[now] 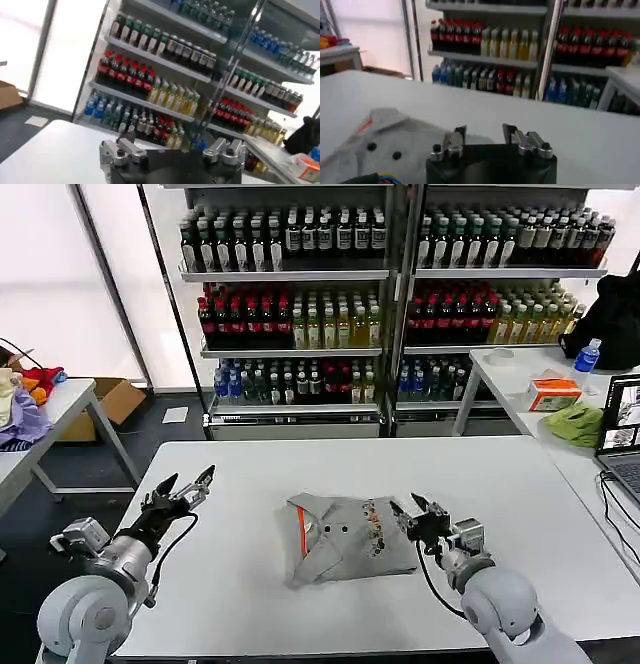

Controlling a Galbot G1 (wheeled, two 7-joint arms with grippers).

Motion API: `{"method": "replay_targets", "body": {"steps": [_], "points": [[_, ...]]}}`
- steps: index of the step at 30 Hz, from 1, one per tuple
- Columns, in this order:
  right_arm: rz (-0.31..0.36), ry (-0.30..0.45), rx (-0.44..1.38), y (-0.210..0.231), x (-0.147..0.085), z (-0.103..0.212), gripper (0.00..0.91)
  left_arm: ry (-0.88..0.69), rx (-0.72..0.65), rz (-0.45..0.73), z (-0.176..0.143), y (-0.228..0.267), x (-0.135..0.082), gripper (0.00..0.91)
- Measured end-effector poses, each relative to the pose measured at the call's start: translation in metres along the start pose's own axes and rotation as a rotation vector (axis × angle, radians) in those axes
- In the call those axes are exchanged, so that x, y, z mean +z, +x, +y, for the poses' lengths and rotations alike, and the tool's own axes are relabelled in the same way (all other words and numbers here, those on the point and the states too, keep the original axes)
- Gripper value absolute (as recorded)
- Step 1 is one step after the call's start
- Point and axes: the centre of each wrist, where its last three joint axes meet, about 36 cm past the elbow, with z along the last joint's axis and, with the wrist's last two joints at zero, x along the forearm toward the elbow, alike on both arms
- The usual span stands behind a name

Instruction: Fold and organize the clothes.

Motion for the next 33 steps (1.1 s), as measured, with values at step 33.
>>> {"method": "replay_targets", "body": {"steps": [33], "points": [[-0.096,0.064,0.083,-0.035,0.004,0.044,0.907,0.014,0.007,-0.003,0.006,0.002,0.009,0.907]]}}
